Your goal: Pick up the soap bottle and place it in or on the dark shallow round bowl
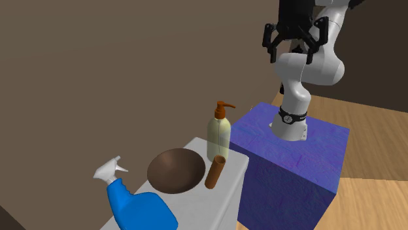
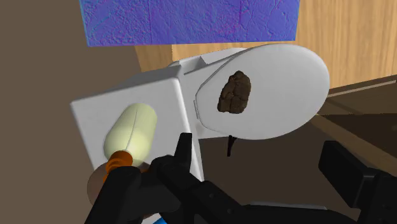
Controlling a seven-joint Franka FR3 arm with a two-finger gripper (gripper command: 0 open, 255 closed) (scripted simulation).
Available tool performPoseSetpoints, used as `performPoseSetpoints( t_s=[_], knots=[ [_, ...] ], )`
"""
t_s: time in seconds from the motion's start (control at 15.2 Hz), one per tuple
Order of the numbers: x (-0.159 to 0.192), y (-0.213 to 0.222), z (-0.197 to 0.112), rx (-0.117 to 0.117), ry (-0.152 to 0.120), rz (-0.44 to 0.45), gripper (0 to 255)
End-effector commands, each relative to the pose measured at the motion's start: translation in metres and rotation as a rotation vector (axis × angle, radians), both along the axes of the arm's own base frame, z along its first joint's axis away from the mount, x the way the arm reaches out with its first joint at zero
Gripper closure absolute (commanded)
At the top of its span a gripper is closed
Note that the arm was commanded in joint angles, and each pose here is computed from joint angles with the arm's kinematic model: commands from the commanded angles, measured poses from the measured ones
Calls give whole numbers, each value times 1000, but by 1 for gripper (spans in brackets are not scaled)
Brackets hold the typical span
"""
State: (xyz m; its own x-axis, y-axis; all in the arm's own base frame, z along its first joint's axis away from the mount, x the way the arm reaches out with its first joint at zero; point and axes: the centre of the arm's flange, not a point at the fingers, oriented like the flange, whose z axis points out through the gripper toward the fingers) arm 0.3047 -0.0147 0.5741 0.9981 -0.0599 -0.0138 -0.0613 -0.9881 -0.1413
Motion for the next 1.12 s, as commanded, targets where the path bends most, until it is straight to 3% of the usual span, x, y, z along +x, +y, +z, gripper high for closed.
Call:
performPoseSetpoints(
  t_s=[0.0,1.06],
  knots=[
    [0,0,0,0,0,0,0],
    [102,-104,-112,-203,-64,-212,0]
  ],
)
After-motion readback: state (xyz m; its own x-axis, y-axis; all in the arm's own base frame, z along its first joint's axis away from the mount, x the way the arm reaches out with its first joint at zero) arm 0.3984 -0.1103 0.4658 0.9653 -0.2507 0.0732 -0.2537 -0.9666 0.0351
